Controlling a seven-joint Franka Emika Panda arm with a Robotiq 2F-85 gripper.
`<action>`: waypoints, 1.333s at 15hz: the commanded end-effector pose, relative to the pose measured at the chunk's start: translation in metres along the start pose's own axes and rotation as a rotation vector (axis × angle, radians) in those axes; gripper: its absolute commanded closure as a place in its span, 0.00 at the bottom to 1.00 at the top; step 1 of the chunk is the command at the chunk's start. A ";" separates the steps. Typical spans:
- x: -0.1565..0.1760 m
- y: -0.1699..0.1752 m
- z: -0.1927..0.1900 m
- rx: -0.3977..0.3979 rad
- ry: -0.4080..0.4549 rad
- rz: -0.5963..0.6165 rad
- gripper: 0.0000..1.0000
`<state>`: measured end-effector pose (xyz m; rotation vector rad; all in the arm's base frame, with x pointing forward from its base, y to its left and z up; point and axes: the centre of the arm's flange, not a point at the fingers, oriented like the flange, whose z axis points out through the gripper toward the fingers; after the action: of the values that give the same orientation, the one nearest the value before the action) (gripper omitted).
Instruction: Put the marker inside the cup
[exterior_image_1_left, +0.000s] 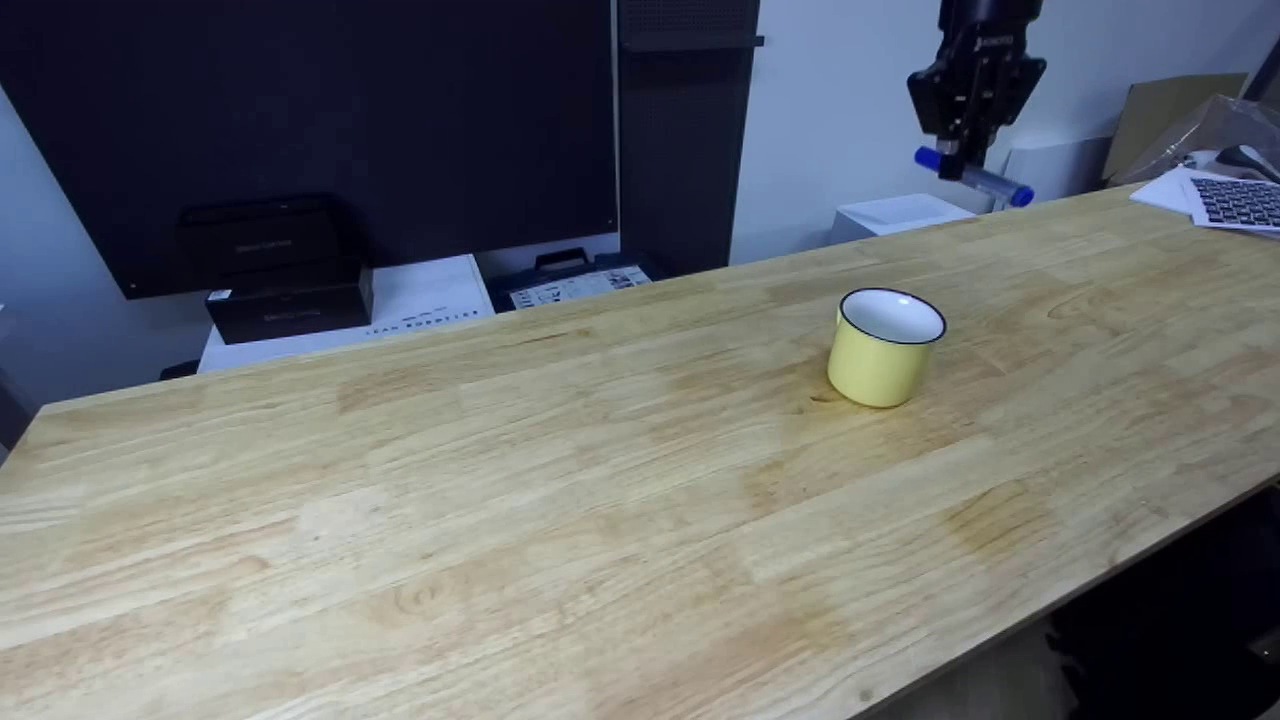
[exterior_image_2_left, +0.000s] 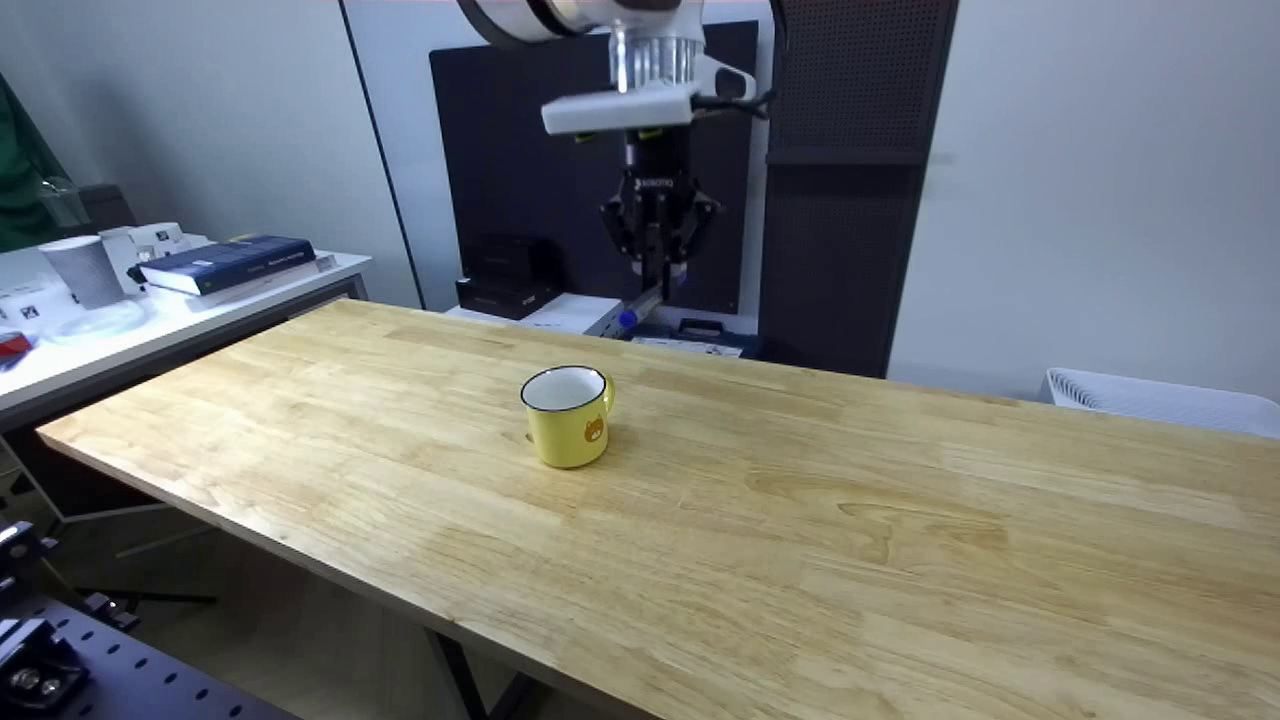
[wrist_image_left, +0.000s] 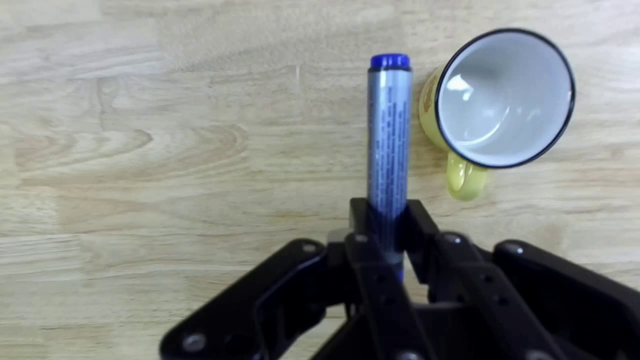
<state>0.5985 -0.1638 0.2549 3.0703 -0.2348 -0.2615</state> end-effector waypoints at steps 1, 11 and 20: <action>-0.041 -0.026 -0.036 -0.078 -0.176 0.029 0.95; -0.103 -0.062 -0.018 -0.010 -0.696 -0.140 0.95; -0.049 -0.086 0.054 0.033 -0.607 -0.304 0.95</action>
<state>0.5311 -0.0755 0.2139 2.9220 0.1882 -1.2288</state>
